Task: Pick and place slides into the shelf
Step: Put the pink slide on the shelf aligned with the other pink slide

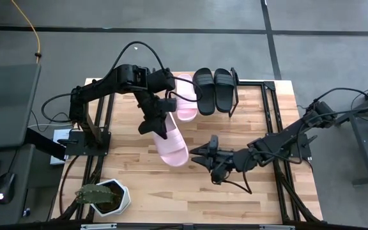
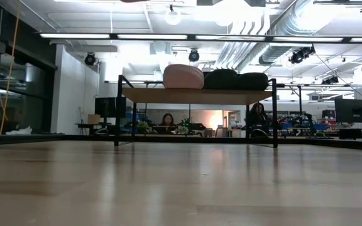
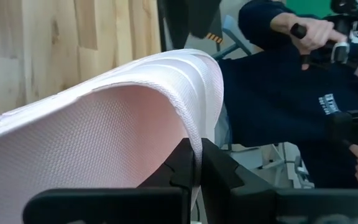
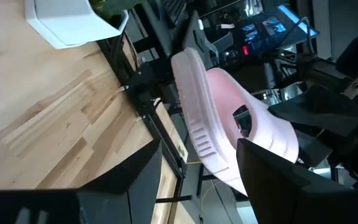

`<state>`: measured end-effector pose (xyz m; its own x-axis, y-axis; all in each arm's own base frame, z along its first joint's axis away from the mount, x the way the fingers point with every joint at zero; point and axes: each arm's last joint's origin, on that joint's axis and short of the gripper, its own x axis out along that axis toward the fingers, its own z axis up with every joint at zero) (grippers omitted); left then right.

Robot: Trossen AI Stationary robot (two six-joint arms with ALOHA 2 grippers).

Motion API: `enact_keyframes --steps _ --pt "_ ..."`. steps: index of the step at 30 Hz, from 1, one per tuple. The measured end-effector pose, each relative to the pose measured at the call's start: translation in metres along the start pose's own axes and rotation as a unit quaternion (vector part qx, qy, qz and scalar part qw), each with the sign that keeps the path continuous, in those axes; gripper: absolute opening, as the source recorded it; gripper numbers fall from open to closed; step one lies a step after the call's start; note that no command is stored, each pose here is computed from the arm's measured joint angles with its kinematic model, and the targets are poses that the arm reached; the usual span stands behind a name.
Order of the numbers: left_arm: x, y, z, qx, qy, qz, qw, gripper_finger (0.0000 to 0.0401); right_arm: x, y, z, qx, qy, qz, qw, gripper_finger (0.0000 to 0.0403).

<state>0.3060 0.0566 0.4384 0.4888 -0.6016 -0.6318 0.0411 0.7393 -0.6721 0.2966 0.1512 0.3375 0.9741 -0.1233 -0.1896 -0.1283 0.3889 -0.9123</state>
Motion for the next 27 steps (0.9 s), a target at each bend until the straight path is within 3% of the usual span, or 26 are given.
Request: enact_keyframes --steps 12,27 --pt "0.0 -0.001 0.001 0.002 -0.001 -0.01 1.0 0.0005 0.016 0.007 0.004 -0.019 -0.017 -0.018 1.0 0.0201" --pt "0.0 -0.001 0.002 -0.004 -0.007 -0.011 1.0 0.0005 0.022 -0.001 0.0 -0.002 -0.034 -0.036 0.999 0.0199"
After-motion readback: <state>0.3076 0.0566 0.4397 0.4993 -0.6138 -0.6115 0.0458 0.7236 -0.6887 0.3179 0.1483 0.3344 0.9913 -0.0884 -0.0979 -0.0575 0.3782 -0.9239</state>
